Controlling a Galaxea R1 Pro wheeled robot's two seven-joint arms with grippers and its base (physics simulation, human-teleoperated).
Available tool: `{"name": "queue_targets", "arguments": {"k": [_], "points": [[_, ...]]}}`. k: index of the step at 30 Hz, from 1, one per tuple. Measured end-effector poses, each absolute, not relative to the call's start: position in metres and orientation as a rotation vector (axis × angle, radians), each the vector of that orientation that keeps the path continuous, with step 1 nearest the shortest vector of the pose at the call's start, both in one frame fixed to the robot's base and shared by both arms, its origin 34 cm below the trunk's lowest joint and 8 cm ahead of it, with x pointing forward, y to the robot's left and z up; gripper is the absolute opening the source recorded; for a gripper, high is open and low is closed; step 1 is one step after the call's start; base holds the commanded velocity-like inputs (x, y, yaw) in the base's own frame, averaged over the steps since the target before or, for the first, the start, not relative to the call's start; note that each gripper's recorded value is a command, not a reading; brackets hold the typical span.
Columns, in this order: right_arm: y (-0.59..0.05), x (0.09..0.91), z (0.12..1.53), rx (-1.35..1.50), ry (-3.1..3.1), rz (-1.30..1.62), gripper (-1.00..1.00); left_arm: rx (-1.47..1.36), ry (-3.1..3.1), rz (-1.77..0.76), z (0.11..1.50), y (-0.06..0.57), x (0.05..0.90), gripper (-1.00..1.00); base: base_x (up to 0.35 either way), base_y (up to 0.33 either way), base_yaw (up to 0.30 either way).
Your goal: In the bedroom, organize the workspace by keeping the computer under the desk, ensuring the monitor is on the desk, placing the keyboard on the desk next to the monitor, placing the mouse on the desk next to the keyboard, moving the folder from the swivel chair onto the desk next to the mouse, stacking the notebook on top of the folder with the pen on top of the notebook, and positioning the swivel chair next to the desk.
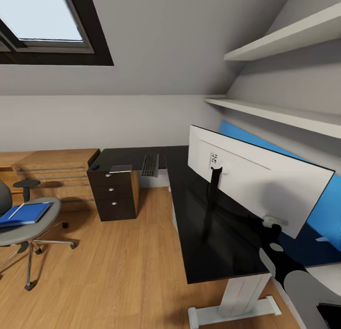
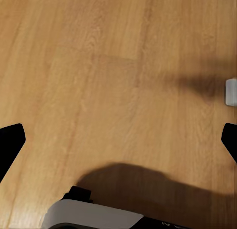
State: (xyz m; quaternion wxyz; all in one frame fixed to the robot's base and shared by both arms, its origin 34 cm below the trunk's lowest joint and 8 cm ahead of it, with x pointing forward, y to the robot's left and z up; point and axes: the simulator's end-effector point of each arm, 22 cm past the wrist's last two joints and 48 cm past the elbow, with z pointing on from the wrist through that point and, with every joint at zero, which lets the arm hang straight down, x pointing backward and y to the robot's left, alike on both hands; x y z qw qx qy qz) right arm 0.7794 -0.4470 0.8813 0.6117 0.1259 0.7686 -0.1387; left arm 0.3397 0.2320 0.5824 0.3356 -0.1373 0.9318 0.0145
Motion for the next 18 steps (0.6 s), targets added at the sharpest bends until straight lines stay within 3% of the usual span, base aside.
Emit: {"name": "queue_targets", "arguments": {"k": [5,18], "points": [[-0.4470,0.7794,0.8812,0.290,1.773,-0.320,1.00,-0.358,2.431,0.038,0.5824,0.2319,0.3397,1.00,0.062,-0.190,0.000],[-0.4472,0.7792,0.8814,0.292,1.773,-0.320,1.00,-0.358,2.430,0.038,0.5825,0.2319,0.3397,1.00,0.075,-0.082,0.000]]}}
